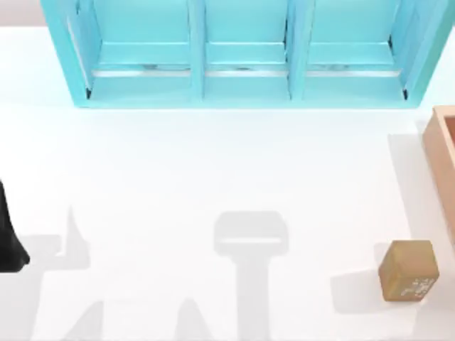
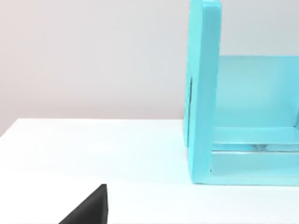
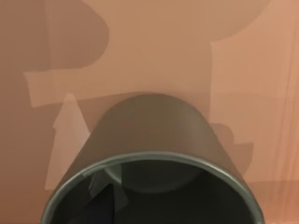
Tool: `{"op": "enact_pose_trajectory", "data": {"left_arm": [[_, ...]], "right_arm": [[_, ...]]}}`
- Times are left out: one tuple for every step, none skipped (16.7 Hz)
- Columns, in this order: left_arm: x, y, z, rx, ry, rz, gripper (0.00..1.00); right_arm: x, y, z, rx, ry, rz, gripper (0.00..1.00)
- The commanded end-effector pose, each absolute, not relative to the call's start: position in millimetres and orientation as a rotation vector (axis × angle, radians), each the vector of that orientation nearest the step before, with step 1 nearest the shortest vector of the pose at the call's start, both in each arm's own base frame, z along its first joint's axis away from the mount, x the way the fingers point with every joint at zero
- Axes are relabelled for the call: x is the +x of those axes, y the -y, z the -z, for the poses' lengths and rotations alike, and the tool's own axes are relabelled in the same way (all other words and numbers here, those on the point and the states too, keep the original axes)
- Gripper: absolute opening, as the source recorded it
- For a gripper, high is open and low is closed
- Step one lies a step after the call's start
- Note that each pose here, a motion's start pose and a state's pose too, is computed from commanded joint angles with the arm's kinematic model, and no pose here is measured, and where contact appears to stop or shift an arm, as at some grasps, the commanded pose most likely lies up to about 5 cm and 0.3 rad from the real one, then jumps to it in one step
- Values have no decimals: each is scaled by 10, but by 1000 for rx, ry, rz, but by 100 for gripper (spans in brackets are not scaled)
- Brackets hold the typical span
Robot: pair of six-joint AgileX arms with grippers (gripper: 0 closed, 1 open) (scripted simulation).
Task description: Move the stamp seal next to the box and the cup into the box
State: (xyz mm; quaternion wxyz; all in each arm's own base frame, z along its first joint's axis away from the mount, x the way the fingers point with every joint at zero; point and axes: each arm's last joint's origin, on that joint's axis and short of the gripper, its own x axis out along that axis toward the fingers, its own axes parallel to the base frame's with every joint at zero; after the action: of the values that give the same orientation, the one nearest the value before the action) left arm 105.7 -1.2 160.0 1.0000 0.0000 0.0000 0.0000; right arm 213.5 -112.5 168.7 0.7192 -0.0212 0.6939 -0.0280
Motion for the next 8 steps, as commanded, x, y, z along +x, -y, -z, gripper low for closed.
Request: {"op": "enact_pose_trajectory", "data": {"left_arm": [[1057,12,-1600,0,0,0,100],[1057,12,-1600,0,0,0,100],[1057,12,-1600,0,0,0,100],[1057,12,-1600,0,0,0,100],[1057,12,-1600,0,0,0,100],[1057,12,-1600,0,0,0,100],[1057,12,-1600,0,0,0,100],[1057,12,-1600,0,0,0,100]], "right_arm": [[2143,1131,-1722,-47,-1532,63,100],[2157,1142,-1784,-46,-1530,66,100],[2170,1154,-1865,-45,-1530,68,100],[2179,1165,-1958,-43,-1534,69,100],[2186,1171,-2062,-41,-1539,67,100],[2184,1169,-2168,-40,-1544,65,100],[2177,1162,-2284,-39,-1547,62,100],[2166,1152,-2403,-40,-1548,60,100]]}}
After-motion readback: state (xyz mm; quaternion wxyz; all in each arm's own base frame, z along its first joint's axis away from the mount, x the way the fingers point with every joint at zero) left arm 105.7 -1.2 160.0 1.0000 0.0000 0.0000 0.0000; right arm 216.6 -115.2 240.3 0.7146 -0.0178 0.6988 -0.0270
